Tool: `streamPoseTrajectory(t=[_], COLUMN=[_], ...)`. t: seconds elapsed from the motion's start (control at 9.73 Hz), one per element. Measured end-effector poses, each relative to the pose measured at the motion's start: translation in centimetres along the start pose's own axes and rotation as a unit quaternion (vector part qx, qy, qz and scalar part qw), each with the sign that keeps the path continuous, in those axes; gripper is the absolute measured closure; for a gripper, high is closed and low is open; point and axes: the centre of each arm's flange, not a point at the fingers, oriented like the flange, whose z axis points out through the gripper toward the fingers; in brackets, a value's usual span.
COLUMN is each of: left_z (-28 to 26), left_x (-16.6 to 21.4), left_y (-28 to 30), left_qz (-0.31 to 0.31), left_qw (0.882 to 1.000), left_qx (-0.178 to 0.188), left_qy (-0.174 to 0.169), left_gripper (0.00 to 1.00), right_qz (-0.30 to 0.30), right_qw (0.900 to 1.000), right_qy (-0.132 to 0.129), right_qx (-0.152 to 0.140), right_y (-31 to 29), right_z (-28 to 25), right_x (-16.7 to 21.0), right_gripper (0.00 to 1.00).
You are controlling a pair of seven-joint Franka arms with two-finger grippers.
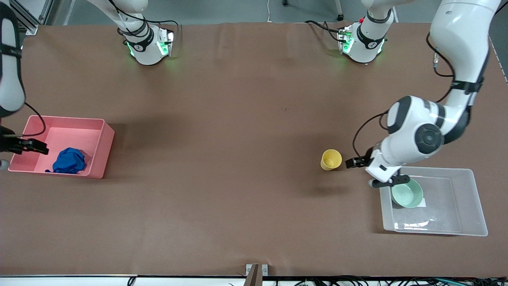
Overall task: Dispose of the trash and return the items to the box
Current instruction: 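Reach the left gripper to the yellow cup and grasp it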
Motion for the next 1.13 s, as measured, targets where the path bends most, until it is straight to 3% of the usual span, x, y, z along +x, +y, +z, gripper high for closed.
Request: streamPoseTrajectory(t=[0.31, 0.41, 0.62, 0.82, 1.13], left_z=[3.3, 3.8, 4.8, 5.2, 1.5], left_x=[-2.8, -3.2, -3.7, -3.5, -0.8], left_y=[1.5, 1.7, 1.6, 1.5, 0.6], left_qz=[-0.011, -0.009, -0.009, -0.010, -0.026], left_qw=[1.000, 1.000, 1.000, 1.000, 0.999], left_qx=[-0.005, -0.008, -0.013, -0.017, -0.025], left_qy=[-0.005, -0.001, 0.003, 0.004, 0.033], left_gripper=[0.26, 0.37, 0.70, 0.97, 0.97], right_qz=[-0.003, -0.006, -0.021, -0.024, -0.023], right_qw=[1.000, 1.000, 1.000, 1.000, 0.999], right_qy=[0.002, 0.003, 0.009, 0.007, 0.003], right_qx=[-0.002, -0.002, 0.000, 0.019, 0.023], right_y=[-6.0, -8.4, -11.7, -12.5, -12.5], right_z=[-8.6, -11.2, -15.7, -18.5, -19.7], right_x=[-1.7, -2.9, -5.8, -8.5, -9.9], right_gripper=[0.11, 0.12, 0.12, 0.12, 0.12])
